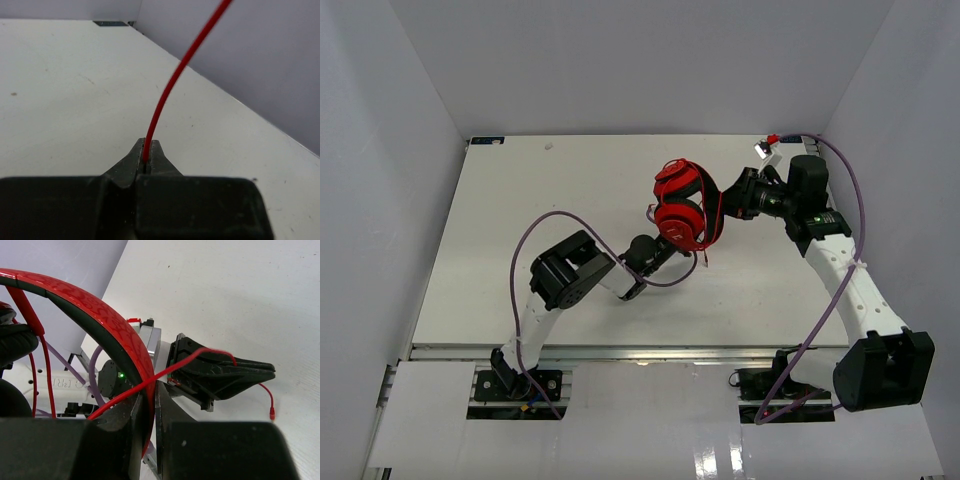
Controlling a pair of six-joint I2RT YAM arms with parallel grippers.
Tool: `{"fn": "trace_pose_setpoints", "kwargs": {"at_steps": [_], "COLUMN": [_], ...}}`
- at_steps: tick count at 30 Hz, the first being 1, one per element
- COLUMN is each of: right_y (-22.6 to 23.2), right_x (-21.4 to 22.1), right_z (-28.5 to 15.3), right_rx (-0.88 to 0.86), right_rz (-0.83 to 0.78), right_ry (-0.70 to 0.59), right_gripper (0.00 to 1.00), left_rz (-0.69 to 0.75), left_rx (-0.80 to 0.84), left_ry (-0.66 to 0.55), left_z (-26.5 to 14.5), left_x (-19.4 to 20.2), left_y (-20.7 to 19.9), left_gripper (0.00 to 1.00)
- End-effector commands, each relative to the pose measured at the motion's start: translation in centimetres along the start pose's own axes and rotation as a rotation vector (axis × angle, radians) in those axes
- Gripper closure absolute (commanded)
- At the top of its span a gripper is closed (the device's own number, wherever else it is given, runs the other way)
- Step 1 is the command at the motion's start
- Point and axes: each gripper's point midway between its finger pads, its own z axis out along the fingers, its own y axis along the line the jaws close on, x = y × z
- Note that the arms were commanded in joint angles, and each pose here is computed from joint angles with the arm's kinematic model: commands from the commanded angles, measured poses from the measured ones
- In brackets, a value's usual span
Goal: Wrap the headphones
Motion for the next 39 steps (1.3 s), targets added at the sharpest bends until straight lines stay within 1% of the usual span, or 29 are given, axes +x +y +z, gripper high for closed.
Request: {"fn": "trace_pose_setpoints", "kwargs": {"at_steps": [1,5,7,11,14,16,19,22,24,26,28,31,35,39], "right_y": [2.7,2.4,1.8,0.3,-0.8,-1.5,-2.1,-3.1,-3.9,-4.5,-4.9,-4.5,-3.0,-1.5], "right_x": [-1.4,-0.8,-0.3,2.2,3.3,3.6,3.7,3.7,3.7,4.0,4.6,5.0,4.5,3.1], "right_z": [-1.0,-1.1,-1.0,-1.0,-1.0,-1.2,-1.4,-1.6,-1.8,-2.0,-2.0,-2.1,-2.2,-2.7], "right_rx": [-0.071,-0.059,-0.043,-0.023,0.006,0.036,0.065,0.117,0.150,0.168,0.171,0.149,0.097,0.056], "right_rz": [-0.056,-0.074,-0.097,-0.117,-0.172,-0.202,-0.258,-0.322,-0.379,-0.402,-0.407,-0.402,-0.390,-0.352], "right_ry": [-0.039,-0.015,0.006,0.095,0.130,0.139,0.143,0.151,0.157,0.165,0.177,0.179,0.157,0.123], "right_gripper": [0.92,0.92,0.92,0.92,0.92,0.92,0.92,0.92,0.92,0.92,0.92,0.92,0.92,0.92], "left_rz": [-0.058,-0.045,-0.024,0.044,0.085,0.099,0.109,0.130,0.146,0.162,0.165,0.159,0.132,0.086], "left_rx": [0.142,0.171,0.192,0.242,0.279,0.307,0.333,0.384,0.391,0.378,0.348,0.307,0.269,0.235], "left_ry": [-0.133,-0.140,-0.159,-0.151,-0.163,-0.165,-0.169,-0.137,-0.107,-0.105,-0.119,-0.110,-0.084,-0.107], "left_z": [-2.8,-5.4,-5.9,-5.2,-4.2,-3.6,-3.1,-2.6,-2.6,-2.9,-3.1,-3.3,-4.1,-5.7], "left_x": [-4.8,-6.2,-8.2,-11.6,-13.9,-14.7,-15.3,-15.2,-14.9,-15.3,-16.2,-16.8,-15.8,-15.0], "left_y": [-2.0,-1.1,-0.7,-0.4,-0.7,-1.1,-1.5,-2.2,-2.1,-1.4,-0.4,0.9,2.5,3.8], "left_gripper": [1.00,1.00,1.00,1.00,1.00,1.00,1.00,1.00,1.00,1.00,1.00,1.00,1.00,1.00]}}
